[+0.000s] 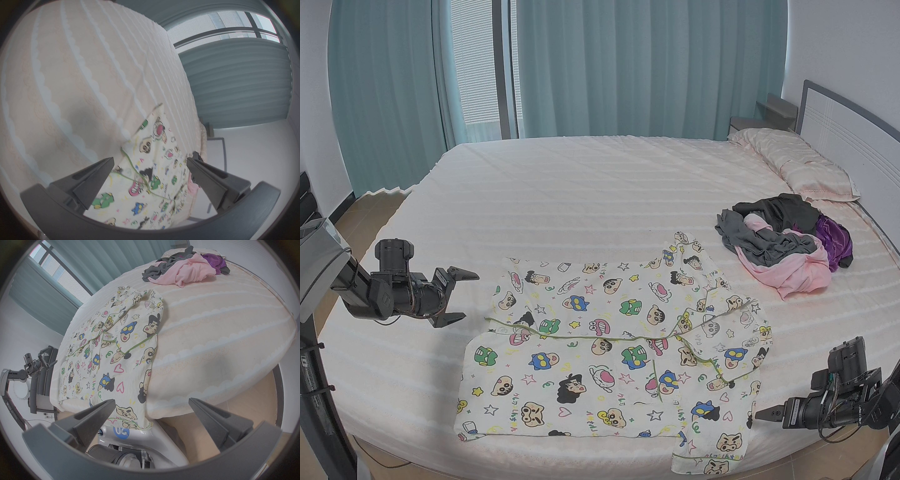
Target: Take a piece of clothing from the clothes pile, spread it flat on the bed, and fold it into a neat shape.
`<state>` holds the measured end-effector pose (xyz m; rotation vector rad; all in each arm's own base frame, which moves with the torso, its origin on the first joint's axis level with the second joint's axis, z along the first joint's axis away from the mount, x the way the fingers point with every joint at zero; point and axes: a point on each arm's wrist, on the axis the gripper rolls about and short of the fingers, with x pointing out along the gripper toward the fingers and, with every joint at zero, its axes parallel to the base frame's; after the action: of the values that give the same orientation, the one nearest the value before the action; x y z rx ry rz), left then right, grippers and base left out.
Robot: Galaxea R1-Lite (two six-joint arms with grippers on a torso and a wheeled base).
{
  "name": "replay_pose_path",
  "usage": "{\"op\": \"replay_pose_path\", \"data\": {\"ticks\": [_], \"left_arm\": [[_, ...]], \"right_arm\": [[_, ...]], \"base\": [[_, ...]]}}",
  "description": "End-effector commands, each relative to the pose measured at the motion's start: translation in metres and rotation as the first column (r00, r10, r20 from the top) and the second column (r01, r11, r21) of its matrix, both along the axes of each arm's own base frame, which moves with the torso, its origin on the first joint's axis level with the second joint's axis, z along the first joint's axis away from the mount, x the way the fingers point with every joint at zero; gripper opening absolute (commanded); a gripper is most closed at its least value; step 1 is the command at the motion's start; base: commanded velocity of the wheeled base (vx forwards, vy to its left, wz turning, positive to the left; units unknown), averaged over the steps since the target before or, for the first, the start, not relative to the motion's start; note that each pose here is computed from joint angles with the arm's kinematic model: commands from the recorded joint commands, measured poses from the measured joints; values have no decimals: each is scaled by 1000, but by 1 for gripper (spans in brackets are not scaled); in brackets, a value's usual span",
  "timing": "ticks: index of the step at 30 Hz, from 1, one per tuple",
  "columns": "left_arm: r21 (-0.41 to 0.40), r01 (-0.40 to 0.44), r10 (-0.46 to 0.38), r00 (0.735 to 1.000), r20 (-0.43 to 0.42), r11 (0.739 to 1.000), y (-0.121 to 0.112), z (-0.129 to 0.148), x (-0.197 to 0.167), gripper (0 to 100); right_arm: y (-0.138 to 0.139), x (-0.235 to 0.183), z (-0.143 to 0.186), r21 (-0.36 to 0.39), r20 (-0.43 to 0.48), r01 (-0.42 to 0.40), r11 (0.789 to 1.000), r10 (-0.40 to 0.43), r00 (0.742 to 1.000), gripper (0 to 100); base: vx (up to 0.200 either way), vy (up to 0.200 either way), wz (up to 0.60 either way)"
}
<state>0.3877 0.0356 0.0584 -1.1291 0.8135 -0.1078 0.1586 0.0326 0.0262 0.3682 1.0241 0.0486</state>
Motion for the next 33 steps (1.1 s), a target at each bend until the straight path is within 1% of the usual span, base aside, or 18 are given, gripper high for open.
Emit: {"op": "replay_pose_path", "data": {"ticks": [1, 3, 7, 10, 12, 14, 16, 17, 19, 20, 24, 25, 30, 33], "left_arm": [[47, -70, 70, 998, -7, 996, 10, -13, 3, 100], [63, -88, 88, 996, 0, 994, 12, -14, 3, 100], [69, -86, 87, 996, -3, 994, 12, -15, 1, 100], [110, -39, 39, 999, 7, 993, 8, -19, -1, 100], [128, 0, 0, 1000, 7, 992, -3, -22, -1, 100], [131, 20, -21, 1000, 3, 991, -13, -22, -1, 100], [130, 28, -29, 1000, 2, 991, -16, -23, -1, 100], [130, 51, -52, 999, 0, 990, -25, -23, -1, 100], [131, 55, -55, 998, -2, 990, -27, -24, -1, 100], [141, 61, -62, 998, -1, 988, -33, -24, 1, 100], [181, 39, -38, 999, -13, 983, -40, -34, 8, 100], [197, 23, -20, 1000, -15, 980, -41, -38, 12, 100], [200, 22, -19, 1000, -14, 980, -47, -40, 17, 100], [213, 7, -6, 1000, -7, 977, -50, -42, 23, 100]], "right_arm": [[0, 0, -1, -1, -4, -1, 1000, 1, 1000, 100], [0, 0, -1, -1, -4, -1, 1000, 1, 1000, 100], [0, 0, -1, -1, -4, -1, 1000, 1, 1000, 100], [0, 0, -1, -1, -6, -1, 1000, 1, 1000, 100], [0, 0, -1, -1, -4, -1, 1000, 1, 1000, 100], [0, 0, -1, 0, -3, -1, 1000, 1, 1000, 100], [0, 0, -1, 0, -3, -1, 1000, 1, 1000, 100], [0, 0, -1, -1, -2, -2, 1000, 2, 1000, 100], [0, 0, -1, -1, -4, -1, 1000, 1, 1000, 100], [0, 0, -1, -1, -6, -1, 1000, 1, 1000, 100], [0, 0, -1, -2, -4, -4, 1000, 4, 1000, 100], [0, 0, -1, -2, -4, -4, 1000, 4, 1000, 100], [0, 1, -1, 0, -3, -1, 1000, 1, 1000, 100], [0, 1, -1, 0, -3, -1, 1000, 1, 1000, 100]], "base": [[0, 0, 0], [0, 0, 0], [0, 0, 0], [0, 0, 0], [0, 0, 0], [0, 0, 0], [0, 0, 0], [0, 0, 0], [0, 0, 0], [0, 0, 0], [0, 0, 0], [0, 0, 0], [0, 0, 0], [0, 0, 0]]}}
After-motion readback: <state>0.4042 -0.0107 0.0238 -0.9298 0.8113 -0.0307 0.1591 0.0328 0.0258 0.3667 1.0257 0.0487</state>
